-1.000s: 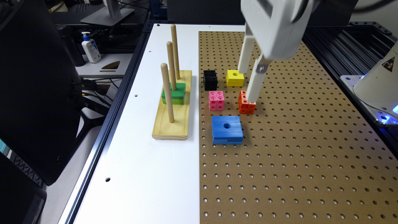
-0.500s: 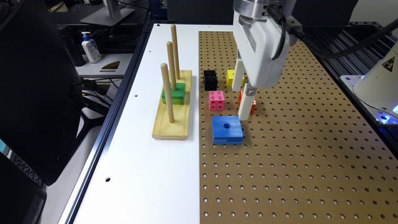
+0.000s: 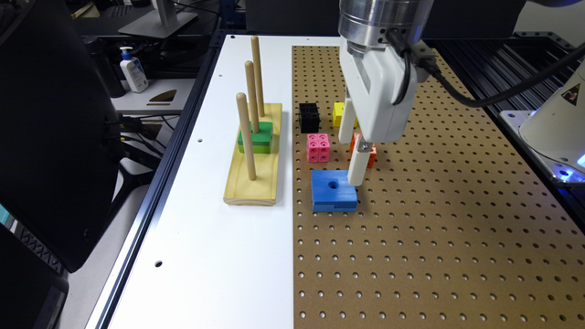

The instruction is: Pick up blue block.

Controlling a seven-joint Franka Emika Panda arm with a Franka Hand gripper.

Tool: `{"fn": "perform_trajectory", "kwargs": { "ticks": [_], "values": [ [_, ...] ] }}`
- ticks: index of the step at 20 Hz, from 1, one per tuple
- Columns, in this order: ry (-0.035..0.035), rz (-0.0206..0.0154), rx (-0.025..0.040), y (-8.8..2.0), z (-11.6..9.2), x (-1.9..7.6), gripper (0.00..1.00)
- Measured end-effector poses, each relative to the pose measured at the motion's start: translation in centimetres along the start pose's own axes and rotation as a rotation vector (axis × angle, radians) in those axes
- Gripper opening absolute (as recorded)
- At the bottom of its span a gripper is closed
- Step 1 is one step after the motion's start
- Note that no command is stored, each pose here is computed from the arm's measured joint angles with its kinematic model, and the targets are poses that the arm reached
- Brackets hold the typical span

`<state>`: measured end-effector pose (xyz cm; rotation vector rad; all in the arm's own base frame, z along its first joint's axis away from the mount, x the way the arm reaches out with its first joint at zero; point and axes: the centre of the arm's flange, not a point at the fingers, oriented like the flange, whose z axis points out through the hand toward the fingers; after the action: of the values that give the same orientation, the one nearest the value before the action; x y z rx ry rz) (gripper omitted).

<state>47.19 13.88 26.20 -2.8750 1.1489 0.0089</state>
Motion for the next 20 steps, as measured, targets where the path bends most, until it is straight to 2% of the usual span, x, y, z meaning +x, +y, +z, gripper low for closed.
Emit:
{"fn": "perform_trajectory", "kwargs": {
  "ticks": [6,8,10,12,15,17,20],
  "values": [
    [0.0003,-0.0006,0.0011,-0.1,0.0,-0.01,1.0],
    [-0.003,-0.0001,-0.0018,-0.1,0.3,-0.01,1.0],
    [-0.0072,0.001,-0.0013,-0.1,1.2,0.02,1.0],
    [-0.0119,0.0029,0.0035,-0.1,2.9,0.1,1.0],
    [-0.0139,0.0077,0.0123,0.0,4.5,0.29,1.0],
    [-0.0137,0.0094,0.0141,-0.1,4.7,0.41,1.0],
    [-0.01,0.0102,0.0201,-0.3,4.4,0.6,1.0]
  ]
}}
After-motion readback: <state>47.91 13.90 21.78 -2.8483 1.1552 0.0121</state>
